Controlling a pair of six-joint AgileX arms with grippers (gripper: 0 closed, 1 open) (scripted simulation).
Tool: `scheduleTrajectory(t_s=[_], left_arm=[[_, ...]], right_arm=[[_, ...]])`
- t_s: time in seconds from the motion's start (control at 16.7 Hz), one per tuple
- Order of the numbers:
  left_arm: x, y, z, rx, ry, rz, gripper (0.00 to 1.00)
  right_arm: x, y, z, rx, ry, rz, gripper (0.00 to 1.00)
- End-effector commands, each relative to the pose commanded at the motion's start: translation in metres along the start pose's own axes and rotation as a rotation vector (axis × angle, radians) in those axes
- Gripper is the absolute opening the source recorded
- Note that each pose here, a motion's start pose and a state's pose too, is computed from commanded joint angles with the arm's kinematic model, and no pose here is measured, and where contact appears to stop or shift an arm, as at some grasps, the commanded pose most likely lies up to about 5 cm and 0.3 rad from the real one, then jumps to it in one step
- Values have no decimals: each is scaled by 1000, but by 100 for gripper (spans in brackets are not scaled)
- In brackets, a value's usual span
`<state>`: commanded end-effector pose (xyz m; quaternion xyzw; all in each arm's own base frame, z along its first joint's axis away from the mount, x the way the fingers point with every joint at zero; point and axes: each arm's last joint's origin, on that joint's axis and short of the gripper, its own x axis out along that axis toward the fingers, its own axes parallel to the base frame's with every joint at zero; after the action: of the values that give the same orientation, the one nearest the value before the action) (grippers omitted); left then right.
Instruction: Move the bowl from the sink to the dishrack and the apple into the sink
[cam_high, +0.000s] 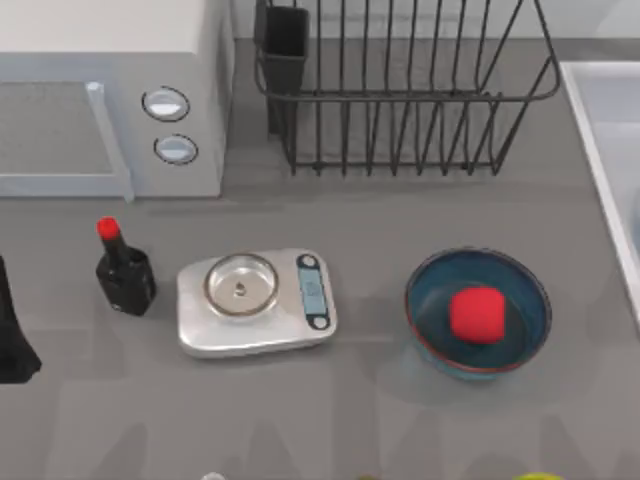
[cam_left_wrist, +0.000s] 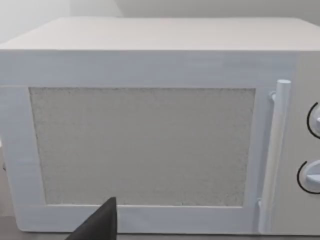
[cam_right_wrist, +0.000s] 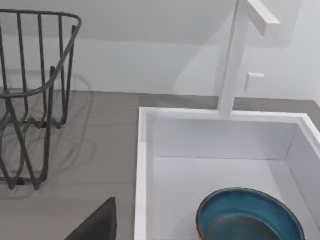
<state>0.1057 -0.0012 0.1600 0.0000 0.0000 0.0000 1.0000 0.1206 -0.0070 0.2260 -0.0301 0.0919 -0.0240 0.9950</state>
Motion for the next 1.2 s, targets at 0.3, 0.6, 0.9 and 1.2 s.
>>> scheduleTrajectory(t_s=[0.3,0.6,0.9,1.2], left_arm=[[0,0,0,0,0,0,100],[0,0,0,0,0,0,100],[0,0,0,0,0,0,100],[0,0,0,0,0,0,100]], right_arm=[[45,-16,77,-57,252,-38,100],[142,-47,126,-89,555,-49,100],[255,-91,110,-77,863,-22,100],[335,-132,43,-30,1120,29,100]])
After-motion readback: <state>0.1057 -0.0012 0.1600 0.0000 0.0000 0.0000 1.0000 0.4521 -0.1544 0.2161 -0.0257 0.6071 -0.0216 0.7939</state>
